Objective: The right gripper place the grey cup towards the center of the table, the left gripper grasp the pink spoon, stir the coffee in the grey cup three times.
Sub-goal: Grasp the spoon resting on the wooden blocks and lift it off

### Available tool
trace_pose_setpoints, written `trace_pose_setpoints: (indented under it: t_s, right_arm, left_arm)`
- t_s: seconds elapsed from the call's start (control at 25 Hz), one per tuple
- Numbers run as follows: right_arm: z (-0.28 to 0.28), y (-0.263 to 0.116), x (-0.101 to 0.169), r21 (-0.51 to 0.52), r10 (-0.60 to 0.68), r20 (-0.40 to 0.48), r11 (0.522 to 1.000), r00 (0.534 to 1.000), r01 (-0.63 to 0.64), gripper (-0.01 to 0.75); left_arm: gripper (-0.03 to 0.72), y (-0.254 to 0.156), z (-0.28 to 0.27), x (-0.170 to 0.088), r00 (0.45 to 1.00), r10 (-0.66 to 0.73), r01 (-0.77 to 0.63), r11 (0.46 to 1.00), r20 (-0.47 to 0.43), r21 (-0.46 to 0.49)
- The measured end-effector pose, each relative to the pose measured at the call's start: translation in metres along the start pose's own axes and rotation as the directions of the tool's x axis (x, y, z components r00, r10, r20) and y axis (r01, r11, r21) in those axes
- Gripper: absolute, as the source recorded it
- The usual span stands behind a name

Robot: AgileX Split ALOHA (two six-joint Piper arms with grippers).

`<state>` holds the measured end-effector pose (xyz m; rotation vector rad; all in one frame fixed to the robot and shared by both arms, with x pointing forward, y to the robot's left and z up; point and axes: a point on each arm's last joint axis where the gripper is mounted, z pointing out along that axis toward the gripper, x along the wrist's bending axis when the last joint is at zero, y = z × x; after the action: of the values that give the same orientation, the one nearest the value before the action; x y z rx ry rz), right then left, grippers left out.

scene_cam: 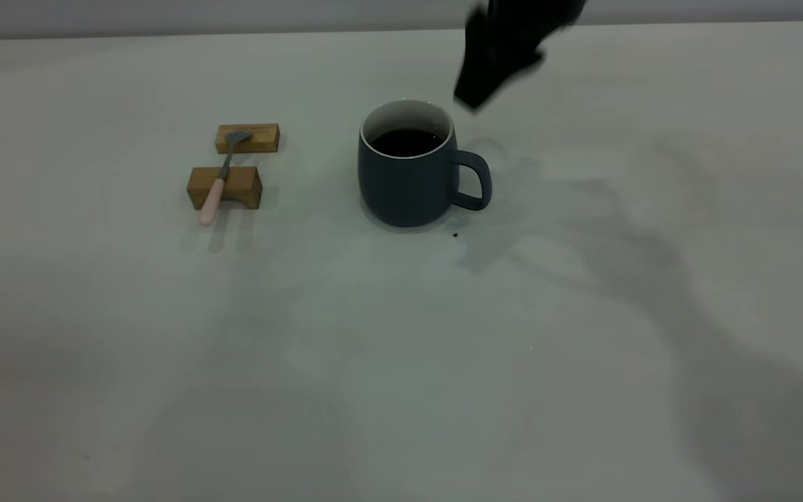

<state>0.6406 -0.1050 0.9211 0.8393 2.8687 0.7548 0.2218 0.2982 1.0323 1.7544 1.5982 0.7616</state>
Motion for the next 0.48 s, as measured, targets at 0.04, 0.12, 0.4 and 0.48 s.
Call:
trace_pose_setpoints:
  t_s: [0.04,0.12,0.4,0.48]
  right_arm:
    - [-0.02,0.005,0.007,0.009,0.077,-0.024,0.997,0.997,-0.077,0.547]
    - [-0.061,0.01,0.021,0.052,0.248,-0.032,0.968,0.968,-0.247,0.547]
    - [-0.164,-0.047,0.069,0.235,0.484,0.259,0.808,0.836,-0.541,0.547]
    - [-0.181,-0.075,0.085,0.24,0.485,0.335,0.785,0.808,-0.571,0.547]
  left_arm:
    - [0.244,0.0,0.0,0.0,1.0,0.0,0.0,1.0,0.0,0.0]
    - [0.244,0.0,0.0,0.0,1.0,0.0,0.0,1.0,0.0,0.0]
    - [0.244,0.0,0.0,0.0,1.0,0.0,0.0,1.0,0.0,0.0]
    - [0.244,0.0,0.0,0.0,1.0,0.0,0.0,1.0,0.0,0.0]
